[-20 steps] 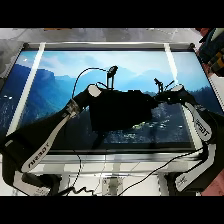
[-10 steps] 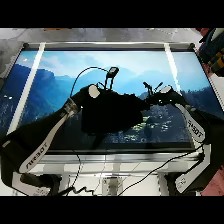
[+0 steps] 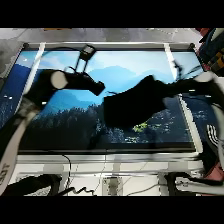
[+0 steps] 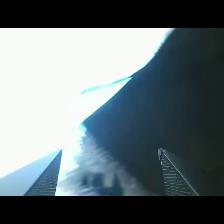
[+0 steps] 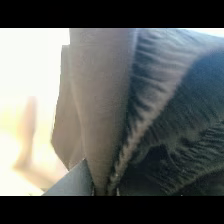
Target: Fold the clothes and pants, and hang the long-sleeved shirts on hangers.
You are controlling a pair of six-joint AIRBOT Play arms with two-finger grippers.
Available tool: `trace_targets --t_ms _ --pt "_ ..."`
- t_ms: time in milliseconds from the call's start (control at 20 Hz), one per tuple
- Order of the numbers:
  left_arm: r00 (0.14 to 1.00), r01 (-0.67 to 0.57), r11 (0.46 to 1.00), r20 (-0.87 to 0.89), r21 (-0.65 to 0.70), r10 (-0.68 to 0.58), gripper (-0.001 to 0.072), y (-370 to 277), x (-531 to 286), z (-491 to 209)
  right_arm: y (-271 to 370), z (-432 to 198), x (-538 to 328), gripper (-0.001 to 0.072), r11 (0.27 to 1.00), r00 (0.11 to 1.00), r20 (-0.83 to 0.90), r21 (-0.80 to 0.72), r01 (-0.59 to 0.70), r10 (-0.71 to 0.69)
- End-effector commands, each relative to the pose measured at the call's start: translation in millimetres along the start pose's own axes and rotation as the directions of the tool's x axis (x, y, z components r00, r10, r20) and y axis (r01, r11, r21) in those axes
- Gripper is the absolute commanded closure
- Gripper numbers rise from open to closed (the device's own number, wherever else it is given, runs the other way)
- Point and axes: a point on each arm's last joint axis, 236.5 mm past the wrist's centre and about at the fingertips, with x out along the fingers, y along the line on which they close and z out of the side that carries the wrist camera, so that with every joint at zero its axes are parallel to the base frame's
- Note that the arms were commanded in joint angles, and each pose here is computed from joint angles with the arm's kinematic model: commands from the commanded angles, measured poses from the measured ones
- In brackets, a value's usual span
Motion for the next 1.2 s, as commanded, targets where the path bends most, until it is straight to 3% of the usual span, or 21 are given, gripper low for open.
trace_targets --t_ms 0,100,200,350,500,650,750,850,950,1150 --pt "0.991 -0.128 0.991 0.036 0.047 0.126 0.0004 32 -63 7 -39 -19 -121 0.0688 0.955 0.954 0.119 0.154 0.255 -0.274" --pt "0.985 -0.154 0.987 0.088 0.046 0.15 0.0004 34 -90 17 -64 -38 -194 0.0688 0.874 0.863 0.207 0.275 0.4 -0.461" --pt "0.98 -0.162 0.986 0.123 0.049 0.155 0.0004 30 -106 24 -88 -67 -267 0.0688 0.74 0.708 0.265 0.418 0.528 -0.655" --pt "0.979 -0.162 0.986 0.136 0.049 0.154 0.0003 28 -112 27 -113 -135 -375 0.0688 0.415 0.369 0.21 0.623 0.663 -0.905" --pt "0.979 -0.161 0.986 0.133 0.049 0.153 0.0004 28 -110 26 -113 -217 -453 0.0688 0.054 0.078 0.006 0.773 0.632 -0.997" --pt "0.979 -0.161 0.986 0.133 0.049 0.153 0.0003 28 -110 26 -102 -270 -483 0.0689 -0.144 -0.028 -0.146 0.9 0.412 -0.989" --pt "0.979 -0.161 0.986 0.133 0.049 0.153 0.0004 28 -110 26 -96 -293 -499 0.0688 -0.23 -0.091 -0.213 0.93 0.288 -0.973" --pt "0.979 -0.161 0.986 0.132 0.049 0.153 0.0003 28 -110 26 -93 -303 -517 0.0688 -0.27 -0.154 -0.242 0.942 0.198 -0.958" --pt "0.979 -0.161 0.986 0.133 0.049 0.153 0.0004 28 -110 26 -97 -305 -536 0.0688 -0.282 -0.217 -0.243 0.943 0.174 -0.945" --pt "0.979 -0.161 0.986 0.133 0.049 0.153 0.0003 28 -110 26 -123 -297 -559 0.0688 -0.271 -0.255 -0.218 0.943 0.193 -0.942"
